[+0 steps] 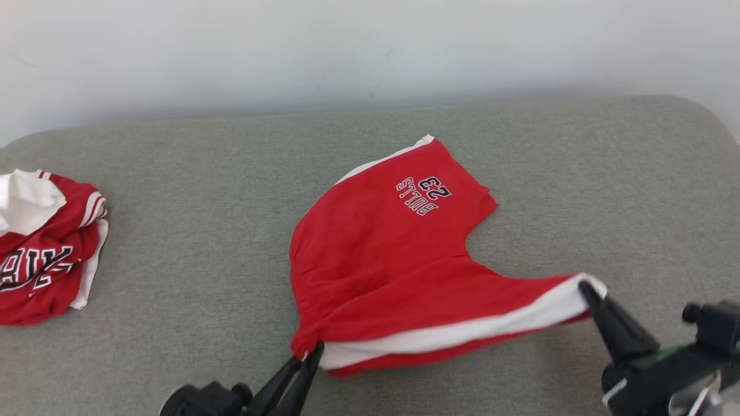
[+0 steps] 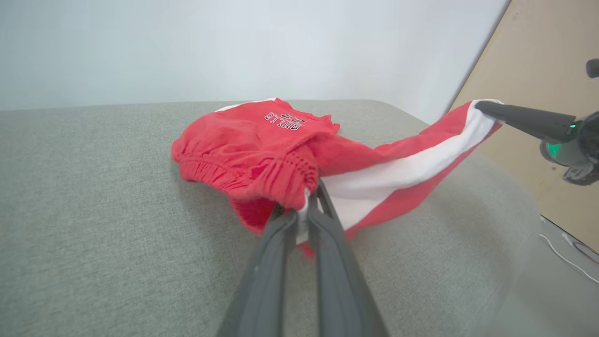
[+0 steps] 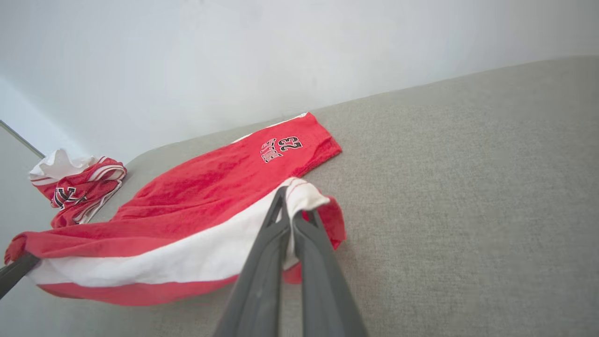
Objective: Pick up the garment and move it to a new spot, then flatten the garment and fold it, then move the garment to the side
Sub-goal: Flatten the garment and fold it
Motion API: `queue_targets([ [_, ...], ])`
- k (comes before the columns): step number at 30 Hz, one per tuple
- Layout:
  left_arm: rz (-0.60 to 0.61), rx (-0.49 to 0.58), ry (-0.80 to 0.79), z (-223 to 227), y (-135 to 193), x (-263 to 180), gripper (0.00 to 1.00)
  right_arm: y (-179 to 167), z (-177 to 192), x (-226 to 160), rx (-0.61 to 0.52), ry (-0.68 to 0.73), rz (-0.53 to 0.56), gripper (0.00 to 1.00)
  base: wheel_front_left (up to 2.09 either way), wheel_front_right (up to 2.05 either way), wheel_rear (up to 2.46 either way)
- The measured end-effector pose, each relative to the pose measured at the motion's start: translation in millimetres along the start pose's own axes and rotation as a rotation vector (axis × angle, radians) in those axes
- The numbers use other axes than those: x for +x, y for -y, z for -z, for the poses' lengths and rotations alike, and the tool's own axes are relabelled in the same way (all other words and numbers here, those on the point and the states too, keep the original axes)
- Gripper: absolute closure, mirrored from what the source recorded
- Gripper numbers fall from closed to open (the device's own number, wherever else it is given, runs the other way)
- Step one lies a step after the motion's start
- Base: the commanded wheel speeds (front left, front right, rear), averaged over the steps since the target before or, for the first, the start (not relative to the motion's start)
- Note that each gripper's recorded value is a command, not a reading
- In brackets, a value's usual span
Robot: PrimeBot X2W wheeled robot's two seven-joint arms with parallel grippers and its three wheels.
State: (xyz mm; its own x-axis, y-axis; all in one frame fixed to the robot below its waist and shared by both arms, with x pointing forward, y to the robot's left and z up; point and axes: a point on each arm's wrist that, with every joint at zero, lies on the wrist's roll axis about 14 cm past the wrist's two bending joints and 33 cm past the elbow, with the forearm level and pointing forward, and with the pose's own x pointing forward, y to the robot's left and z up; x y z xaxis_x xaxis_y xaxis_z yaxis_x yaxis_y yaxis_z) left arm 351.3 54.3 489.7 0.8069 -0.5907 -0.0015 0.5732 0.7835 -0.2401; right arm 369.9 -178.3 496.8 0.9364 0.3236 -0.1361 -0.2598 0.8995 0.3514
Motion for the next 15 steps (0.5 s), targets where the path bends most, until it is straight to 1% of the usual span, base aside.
queue_targets([
  [4, 0.004, 0.024, 0.039, -14, -7, 12, 1.00, 1, -23, 28, -0.031, 0.036, -0.017, 1.00, 0.00, 0.00, 0.00],
  [8, 0.005, 0.033, 0.063, -23, -15, 31, 1.00, 2, -34, 61, -0.064, 0.030, -0.037, 1.00, 0.00, 0.00, 0.00],
  [15, -0.075, 0.001, 0.089, -31, -48, 63, 1.00, 7, -48, 124, -0.122, 0.009, -0.053, 1.00, 0.00, 0.00, 0.00],
])
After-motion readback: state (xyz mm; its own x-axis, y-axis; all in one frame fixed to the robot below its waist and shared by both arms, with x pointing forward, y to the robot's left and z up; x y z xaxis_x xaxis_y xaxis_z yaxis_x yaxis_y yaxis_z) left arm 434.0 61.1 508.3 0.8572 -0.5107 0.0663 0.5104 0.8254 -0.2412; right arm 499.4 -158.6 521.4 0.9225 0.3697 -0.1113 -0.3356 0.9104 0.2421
